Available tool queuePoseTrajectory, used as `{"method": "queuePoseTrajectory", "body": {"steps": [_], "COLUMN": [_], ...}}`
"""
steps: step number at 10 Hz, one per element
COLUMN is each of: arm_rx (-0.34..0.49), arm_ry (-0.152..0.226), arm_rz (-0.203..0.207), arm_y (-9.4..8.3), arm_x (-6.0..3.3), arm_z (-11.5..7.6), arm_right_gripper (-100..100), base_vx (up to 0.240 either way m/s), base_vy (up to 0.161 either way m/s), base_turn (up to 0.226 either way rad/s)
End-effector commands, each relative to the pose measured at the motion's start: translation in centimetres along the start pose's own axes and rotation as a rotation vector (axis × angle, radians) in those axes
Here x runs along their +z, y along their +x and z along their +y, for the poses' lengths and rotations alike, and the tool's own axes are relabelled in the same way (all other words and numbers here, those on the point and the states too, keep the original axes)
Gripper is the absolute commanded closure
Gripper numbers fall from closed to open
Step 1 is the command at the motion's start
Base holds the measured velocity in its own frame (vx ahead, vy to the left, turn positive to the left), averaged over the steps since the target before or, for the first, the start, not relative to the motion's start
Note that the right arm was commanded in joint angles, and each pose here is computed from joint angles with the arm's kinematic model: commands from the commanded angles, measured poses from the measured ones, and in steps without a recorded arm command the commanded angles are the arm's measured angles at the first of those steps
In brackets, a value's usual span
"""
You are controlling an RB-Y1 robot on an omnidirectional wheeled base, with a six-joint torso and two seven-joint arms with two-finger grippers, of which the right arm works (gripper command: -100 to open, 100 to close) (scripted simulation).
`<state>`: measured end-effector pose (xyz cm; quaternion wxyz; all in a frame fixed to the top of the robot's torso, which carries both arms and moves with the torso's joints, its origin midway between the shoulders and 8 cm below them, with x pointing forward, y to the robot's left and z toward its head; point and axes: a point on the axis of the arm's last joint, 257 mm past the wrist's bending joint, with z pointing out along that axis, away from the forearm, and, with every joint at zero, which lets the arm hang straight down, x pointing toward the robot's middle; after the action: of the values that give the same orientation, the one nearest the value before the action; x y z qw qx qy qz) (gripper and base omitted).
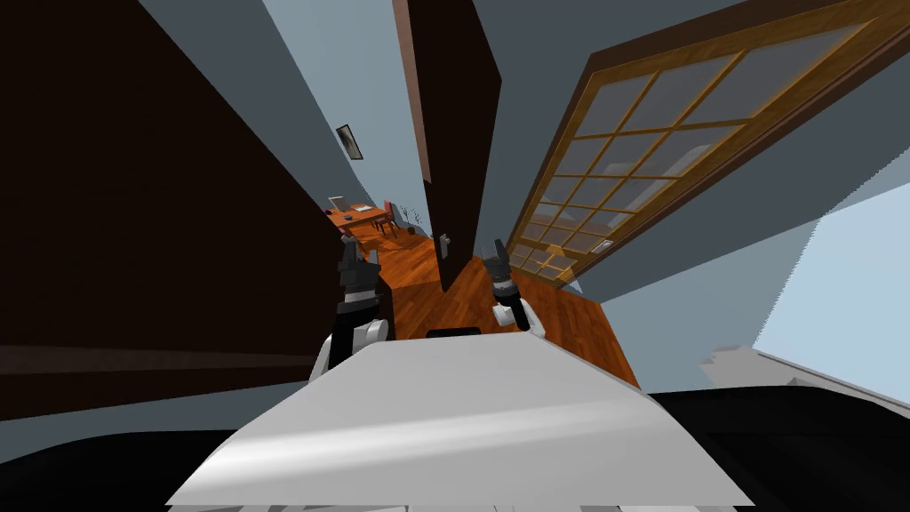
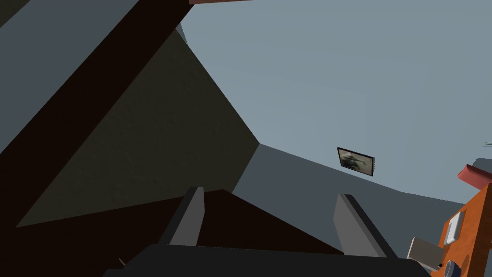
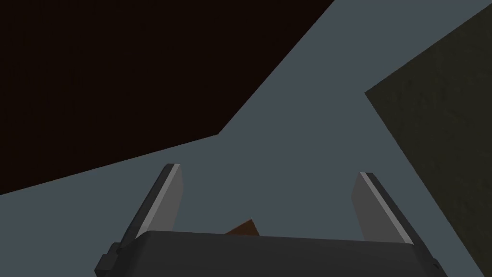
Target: Push the door open
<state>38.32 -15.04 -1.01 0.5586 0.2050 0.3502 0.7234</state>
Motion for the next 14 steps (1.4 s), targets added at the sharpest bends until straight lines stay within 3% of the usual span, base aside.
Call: {"method": "queuePoseTrajectory", "body": {"steps": [1, 7, 14], "arm_rx": [0.033, 0.152, 0.262], "arm_ry": [0.013, 0.085, 0.203], "arm_rz": [0.033, 0.171, 0.331], "arm_y": [1.1, 5.1, 8.8], "arm_x": [-0.1, -1.07, -3.61], "arm_z": [-1.1, -5.6, -10.9], "arm_right_gripper": [-100, -100, -100], "base_vx": [0.068, 0.102, 0.097], "base_vy": [0.004, 0.008, 0.005], "base_turn": [-0.016, -0.017, -0.017]}}
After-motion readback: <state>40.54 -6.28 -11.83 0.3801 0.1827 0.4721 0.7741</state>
